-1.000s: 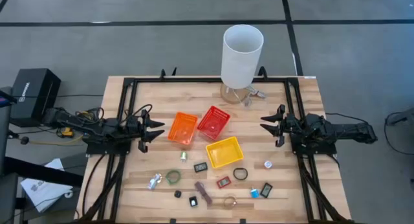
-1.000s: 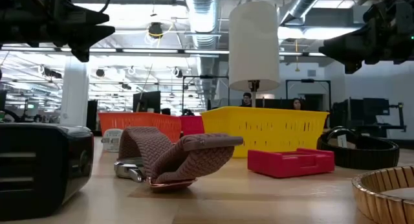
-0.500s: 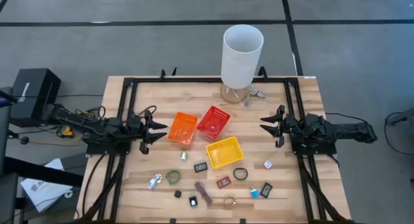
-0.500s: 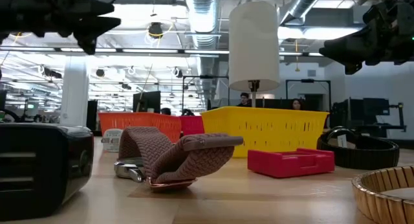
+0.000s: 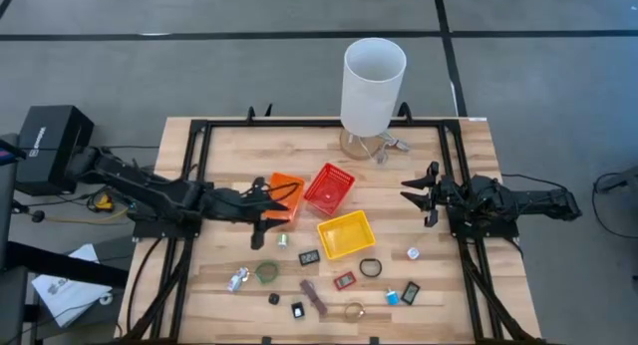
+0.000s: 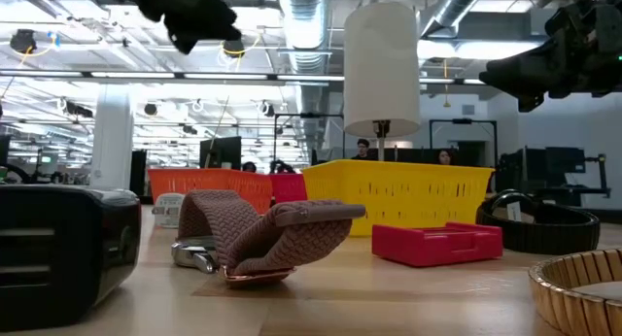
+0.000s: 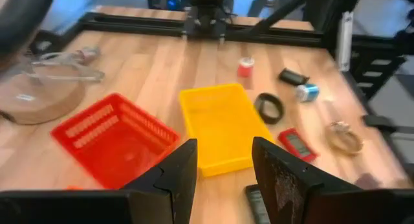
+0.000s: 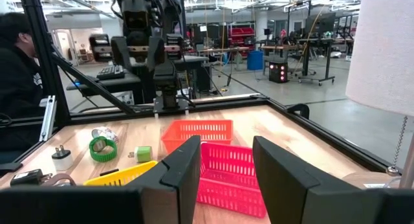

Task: Pick & Place Office items
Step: Put the green charger adapter into the orange bin

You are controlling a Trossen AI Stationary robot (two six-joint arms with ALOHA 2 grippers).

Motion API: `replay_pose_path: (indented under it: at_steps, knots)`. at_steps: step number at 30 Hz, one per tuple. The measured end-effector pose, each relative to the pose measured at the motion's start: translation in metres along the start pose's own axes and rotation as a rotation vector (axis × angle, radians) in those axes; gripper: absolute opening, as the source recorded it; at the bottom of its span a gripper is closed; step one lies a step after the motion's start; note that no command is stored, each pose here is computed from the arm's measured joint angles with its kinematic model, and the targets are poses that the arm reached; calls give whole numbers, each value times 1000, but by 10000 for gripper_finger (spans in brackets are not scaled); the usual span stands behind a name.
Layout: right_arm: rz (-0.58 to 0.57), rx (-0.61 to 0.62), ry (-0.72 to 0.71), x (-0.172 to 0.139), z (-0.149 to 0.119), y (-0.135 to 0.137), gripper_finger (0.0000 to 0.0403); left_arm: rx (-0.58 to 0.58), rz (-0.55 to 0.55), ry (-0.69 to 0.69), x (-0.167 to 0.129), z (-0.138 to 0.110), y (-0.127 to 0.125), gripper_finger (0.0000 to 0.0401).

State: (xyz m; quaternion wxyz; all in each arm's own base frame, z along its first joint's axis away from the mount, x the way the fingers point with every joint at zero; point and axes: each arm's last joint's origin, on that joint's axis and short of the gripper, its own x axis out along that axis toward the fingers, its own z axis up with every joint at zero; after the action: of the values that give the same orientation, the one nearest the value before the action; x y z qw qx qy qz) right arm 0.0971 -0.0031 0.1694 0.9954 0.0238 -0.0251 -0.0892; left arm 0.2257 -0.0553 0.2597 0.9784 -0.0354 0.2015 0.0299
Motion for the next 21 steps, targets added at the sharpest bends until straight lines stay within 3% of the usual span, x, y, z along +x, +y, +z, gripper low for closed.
replay_pose_path:
  at_steps: [5,12,21]
  knots:
    - [0,1,0,0,0,0,134,17,-152,119,0,-2,-9,144]
    - [2,3,0,0,0,0,134,-101,-110,357,3,-30,-22,144]
    - [1,3,1,0,0,0,134,-32,-166,507,19,-57,-45,144]
